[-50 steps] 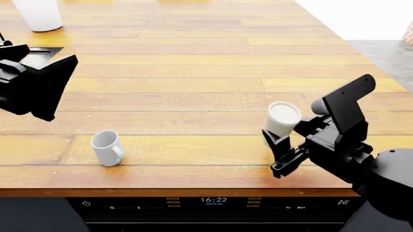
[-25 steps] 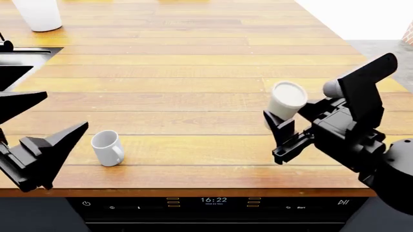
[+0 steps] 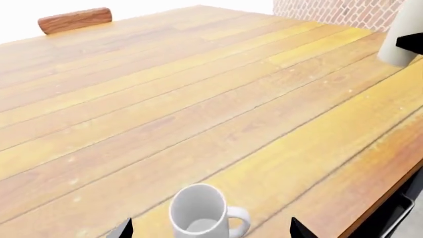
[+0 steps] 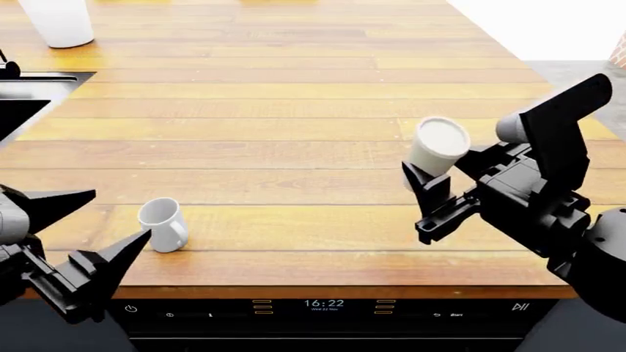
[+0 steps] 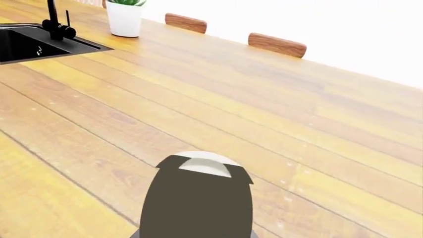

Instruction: Pick the mug and cup and place them in the sink. Then turn on the water.

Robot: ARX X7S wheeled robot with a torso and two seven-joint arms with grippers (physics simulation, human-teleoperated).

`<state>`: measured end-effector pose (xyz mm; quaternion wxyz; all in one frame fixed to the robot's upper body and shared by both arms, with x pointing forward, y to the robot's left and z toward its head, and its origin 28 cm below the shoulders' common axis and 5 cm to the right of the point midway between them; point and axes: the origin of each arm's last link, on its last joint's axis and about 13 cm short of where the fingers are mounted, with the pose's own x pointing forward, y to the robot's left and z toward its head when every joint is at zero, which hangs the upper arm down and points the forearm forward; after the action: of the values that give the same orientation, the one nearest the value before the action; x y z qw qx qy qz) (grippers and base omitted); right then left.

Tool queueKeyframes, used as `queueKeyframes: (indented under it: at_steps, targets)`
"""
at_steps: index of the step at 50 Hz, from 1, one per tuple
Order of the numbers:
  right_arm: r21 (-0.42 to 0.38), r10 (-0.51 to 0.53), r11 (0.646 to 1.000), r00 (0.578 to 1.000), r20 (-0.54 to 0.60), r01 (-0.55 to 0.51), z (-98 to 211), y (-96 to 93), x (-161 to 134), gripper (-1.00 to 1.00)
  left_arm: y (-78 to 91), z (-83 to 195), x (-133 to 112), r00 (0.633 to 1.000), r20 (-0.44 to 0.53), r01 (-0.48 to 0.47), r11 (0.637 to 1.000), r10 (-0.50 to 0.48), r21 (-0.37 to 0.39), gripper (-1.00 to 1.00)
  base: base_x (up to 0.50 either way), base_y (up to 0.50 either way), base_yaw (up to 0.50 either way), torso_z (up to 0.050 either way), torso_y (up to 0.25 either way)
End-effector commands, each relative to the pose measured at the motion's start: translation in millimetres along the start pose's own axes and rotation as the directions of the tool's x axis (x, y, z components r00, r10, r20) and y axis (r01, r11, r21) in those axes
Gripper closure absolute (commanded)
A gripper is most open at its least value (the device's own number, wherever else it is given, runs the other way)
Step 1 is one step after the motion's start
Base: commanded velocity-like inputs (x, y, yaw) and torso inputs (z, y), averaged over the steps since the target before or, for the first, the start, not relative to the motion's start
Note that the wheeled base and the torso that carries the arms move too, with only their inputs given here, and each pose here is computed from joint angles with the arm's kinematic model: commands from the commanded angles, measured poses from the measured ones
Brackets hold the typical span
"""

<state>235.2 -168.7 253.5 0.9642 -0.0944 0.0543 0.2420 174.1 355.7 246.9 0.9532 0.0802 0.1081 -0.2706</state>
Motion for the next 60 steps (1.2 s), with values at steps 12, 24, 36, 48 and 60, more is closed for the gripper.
queueKeyframes:
  at_steps: [12, 24, 36, 48, 60]
  targets:
    - [-0.005, -0.015, 1.000, 1.000, 0.011, 0.015, 1.3, 1.7, -1.7, 1.00, -0.1, -25.9, 10.2, 0.999, -0.034, -0.008, 0.998, 0.005, -0.069, -1.00, 0.00, 0.00, 0.00, 0.000, 0.000]
    - [0.004, -0.022, 1.000, 1.000, 0.010, 0.022, -1.0, -2.2, -0.7, 1.00, 11.6, -18.8, 35.6, 0.999, -0.043, -0.017, 1.000, 0.016, -0.020, -1.00, 0.00, 0.00, 0.00, 0.000, 0.001]
    - [0.001, -0.025, 1.000, 1.000, 0.013, 0.025, 0.6, -2.7, 1.1, 1.00, 13.5, -23.5, 44.8, 0.999, -0.052, 0.007, 1.000, -0.008, -0.024, -1.00, 0.00, 0.00, 0.00, 0.000, 0.000]
    - [-0.003, -0.023, 1.000, 1.000, 0.013, 0.023, 1.6, -3.2, 0.5, 1.00, 9.9, -35.8, 42.2, 0.997, -0.071, 0.010, 0.999, -0.013, -0.047, -1.00, 0.00, 0.00, 0.00, 0.000, 0.000]
    - [-0.008, -0.024, 1.000, 1.000, 0.009, 0.024, 2.6, -0.8, 0.9, 1.00, 12.6, -44.8, 39.5, 0.996, -0.082, -0.029, 0.998, 0.025, -0.053, -1.00, 0.00, 0.00, 0.00, 0.000, 0.000]
